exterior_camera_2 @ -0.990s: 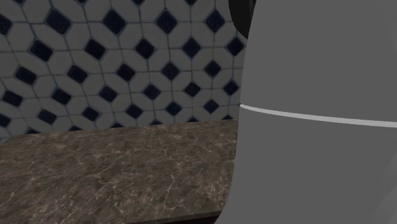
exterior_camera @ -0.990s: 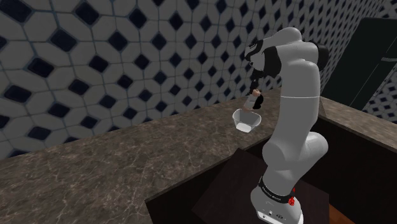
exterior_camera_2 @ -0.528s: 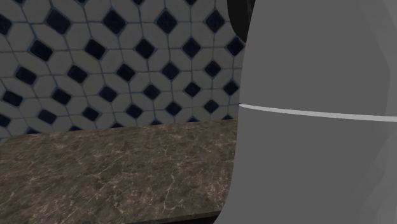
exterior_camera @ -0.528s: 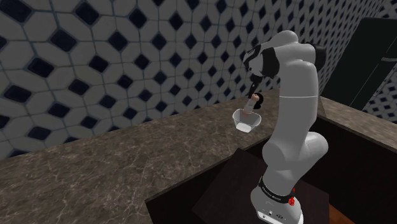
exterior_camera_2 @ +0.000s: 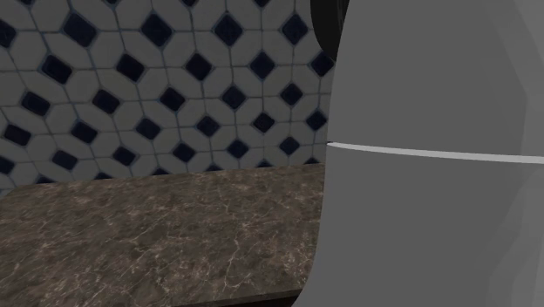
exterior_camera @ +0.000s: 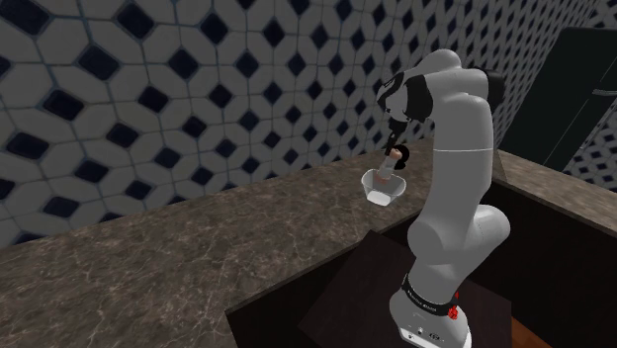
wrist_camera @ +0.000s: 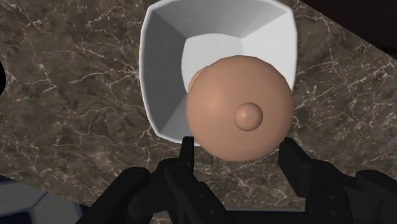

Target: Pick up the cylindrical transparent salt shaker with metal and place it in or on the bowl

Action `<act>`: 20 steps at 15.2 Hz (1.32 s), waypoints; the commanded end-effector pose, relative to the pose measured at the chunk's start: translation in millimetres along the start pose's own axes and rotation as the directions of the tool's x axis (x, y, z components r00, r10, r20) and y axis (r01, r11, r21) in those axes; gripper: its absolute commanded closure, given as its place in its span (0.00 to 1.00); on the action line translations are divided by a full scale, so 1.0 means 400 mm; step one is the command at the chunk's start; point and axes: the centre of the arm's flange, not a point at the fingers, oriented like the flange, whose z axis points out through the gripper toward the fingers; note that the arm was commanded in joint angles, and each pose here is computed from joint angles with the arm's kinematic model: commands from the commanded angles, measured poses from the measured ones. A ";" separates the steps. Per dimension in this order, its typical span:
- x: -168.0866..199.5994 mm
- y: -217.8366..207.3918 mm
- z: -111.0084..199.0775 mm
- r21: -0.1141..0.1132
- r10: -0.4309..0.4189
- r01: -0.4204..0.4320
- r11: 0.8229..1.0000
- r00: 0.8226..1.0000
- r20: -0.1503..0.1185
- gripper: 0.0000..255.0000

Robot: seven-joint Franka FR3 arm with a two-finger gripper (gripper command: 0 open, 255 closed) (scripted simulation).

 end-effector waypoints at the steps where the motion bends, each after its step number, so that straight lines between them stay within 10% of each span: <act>1: 0.000 0.000 0.000 0.000 0.000 0.000 1.000 1.000 0.000 1.00; 2: 0.000 0.000 0.000 0.000 0.000 0.000 1.000 1.000 0.000 1.00; 3: 0.000 0.000 0.000 0.000 0.000 0.000 1.000 1.000 0.000 0.00; 20: 0.000 0.000 -0.125 0.000 0.000 0.000 1.000 1.000 0.000 0.00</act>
